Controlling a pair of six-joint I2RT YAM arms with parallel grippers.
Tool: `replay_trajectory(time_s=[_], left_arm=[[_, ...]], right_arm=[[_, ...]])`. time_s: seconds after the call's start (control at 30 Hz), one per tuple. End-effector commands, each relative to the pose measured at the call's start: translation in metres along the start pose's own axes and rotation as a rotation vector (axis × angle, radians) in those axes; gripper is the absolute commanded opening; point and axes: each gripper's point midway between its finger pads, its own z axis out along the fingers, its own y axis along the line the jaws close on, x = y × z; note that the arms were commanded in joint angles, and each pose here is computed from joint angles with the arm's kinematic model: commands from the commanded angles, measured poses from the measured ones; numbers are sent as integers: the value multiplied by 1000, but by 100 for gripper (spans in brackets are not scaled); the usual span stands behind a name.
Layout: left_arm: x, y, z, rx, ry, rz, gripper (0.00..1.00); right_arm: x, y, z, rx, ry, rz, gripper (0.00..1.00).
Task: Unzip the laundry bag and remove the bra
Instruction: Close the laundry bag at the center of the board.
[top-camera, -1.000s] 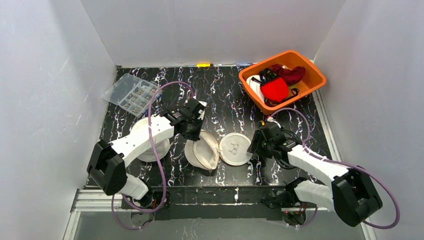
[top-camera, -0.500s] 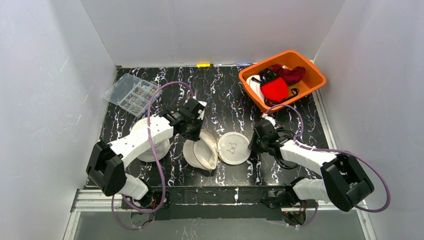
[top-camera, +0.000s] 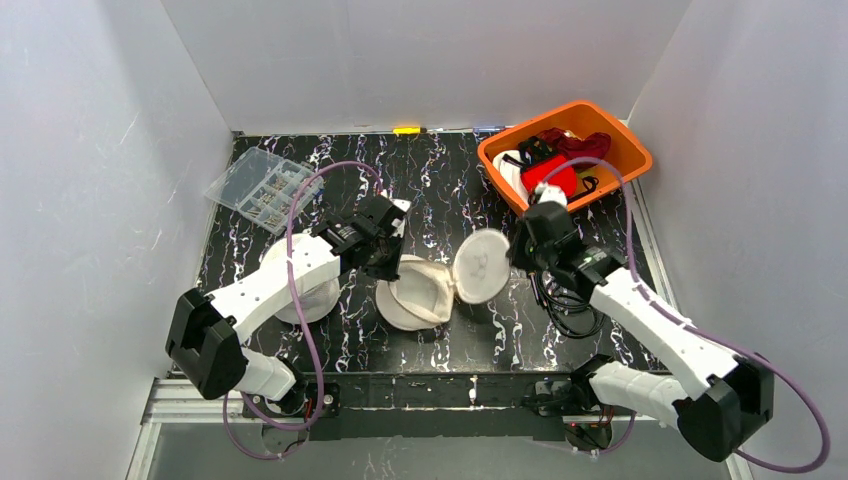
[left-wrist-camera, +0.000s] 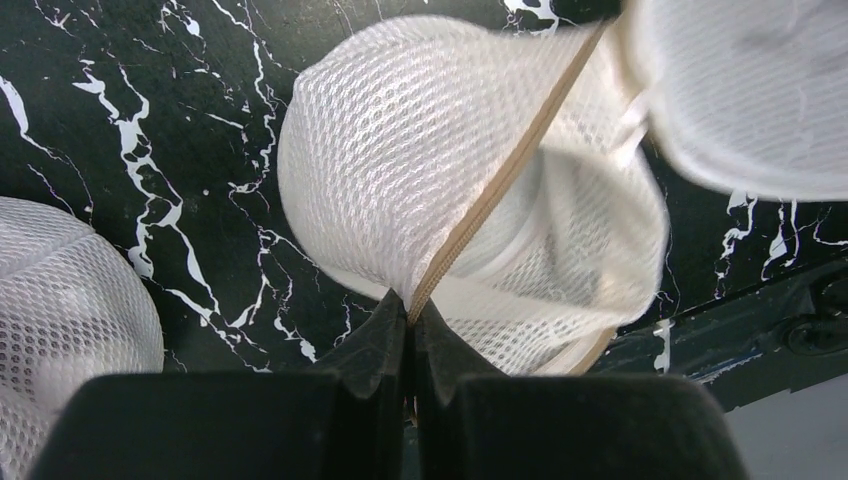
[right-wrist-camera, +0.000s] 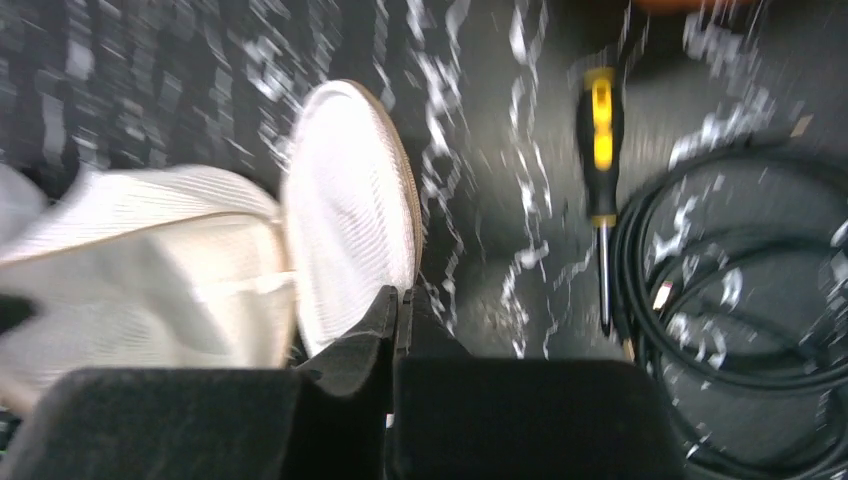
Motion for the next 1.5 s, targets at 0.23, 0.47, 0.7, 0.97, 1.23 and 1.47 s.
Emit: replay_trajectory(time_s=[0.23, 0.47, 0.7, 0.97, 1.23, 1.47], left_arm=[[-51, -22, -35, 69, -119, -49, 0], [-67, -34, -20, 125, -64, -71, 2], [-72, -41, 16, 179, 55, -120, 6], [-111, -50, -12, 230, -40, -112, 36], [-68, -45, 11, 246, 40, -184, 58], [-56, -57, 26, 331, 15, -324, 74]], right_arm=[[-130, 44, -117, -71, -222, -253, 1], [-139, 69, -142, -225, -269, -300, 1], [-135, 49, -133, -127, -261, -308, 1], [-168, 57, -160, -112, -334, -319, 1], [-136, 51, -126, -115, -255, -297, 1], [-134, 49, -124, -106, -255, -278, 1]])
